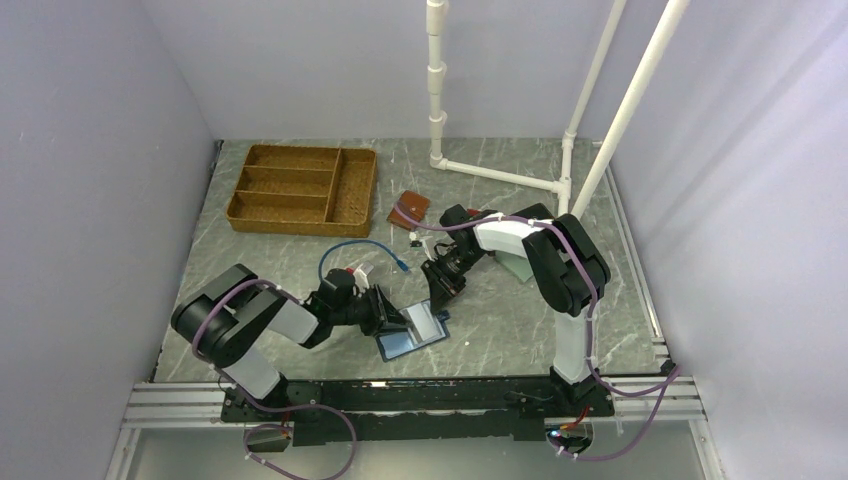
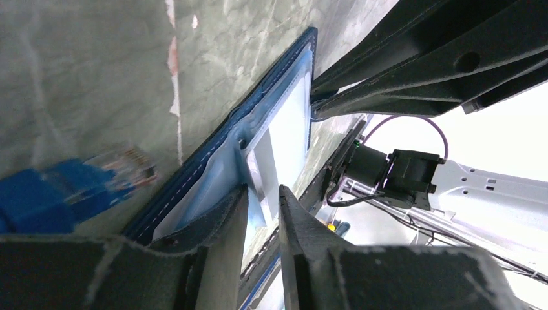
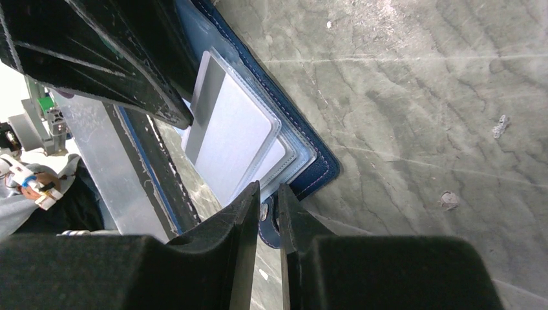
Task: Take the credit cards out of the card holder
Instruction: Move the credit card to the storage box.
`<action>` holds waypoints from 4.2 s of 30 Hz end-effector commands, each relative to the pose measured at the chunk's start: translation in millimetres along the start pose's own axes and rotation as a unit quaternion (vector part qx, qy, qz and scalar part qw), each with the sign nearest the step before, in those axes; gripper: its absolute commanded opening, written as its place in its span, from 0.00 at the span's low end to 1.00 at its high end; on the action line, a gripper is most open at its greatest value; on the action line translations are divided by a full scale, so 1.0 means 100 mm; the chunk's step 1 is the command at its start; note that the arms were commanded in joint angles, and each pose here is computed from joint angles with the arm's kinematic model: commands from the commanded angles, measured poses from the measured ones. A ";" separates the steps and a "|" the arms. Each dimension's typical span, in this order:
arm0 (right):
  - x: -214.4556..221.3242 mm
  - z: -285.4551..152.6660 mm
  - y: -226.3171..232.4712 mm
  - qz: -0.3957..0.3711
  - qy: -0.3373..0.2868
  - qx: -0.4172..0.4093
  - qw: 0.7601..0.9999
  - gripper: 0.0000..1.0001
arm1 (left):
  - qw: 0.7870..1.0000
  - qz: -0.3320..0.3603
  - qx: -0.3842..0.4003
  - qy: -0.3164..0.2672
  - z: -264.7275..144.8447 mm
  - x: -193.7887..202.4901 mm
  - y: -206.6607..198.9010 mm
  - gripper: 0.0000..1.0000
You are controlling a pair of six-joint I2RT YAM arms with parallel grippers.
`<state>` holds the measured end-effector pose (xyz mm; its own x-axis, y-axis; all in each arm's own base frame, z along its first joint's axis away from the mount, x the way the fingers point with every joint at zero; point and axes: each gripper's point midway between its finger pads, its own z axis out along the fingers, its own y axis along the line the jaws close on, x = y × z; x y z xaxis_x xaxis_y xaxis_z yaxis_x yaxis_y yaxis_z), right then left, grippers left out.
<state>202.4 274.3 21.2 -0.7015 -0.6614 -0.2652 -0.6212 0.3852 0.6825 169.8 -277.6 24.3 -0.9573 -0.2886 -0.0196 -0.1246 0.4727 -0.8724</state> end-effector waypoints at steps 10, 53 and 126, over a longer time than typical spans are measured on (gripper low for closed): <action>0.05 0.12 0.04 -0.026 0.021 -0.012 0.999 0.19 | 1.000 -0.010 -0.009 -0.008 0.10 0.00 0.07 0.15; 0.15 0.14 -0.34 -0.005 0.042 0.087 0.995 0.01 | 0.998 -0.009 0.039 0.044 -0.03 0.10 0.13 0.00; -0.05 0.08 0.18 -0.039 0.004 -0.026 0.999 0.46 | 0.988 0.120 0.098 0.020 -0.19 0.05 -0.27 0.00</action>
<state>175.6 294.0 36.4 -0.6629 -0.6943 -0.2802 -0.6067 0.2789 0.7444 157.9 -269.0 31.3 -0.9804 -0.1684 -0.1023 0.0224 0.4206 -0.9070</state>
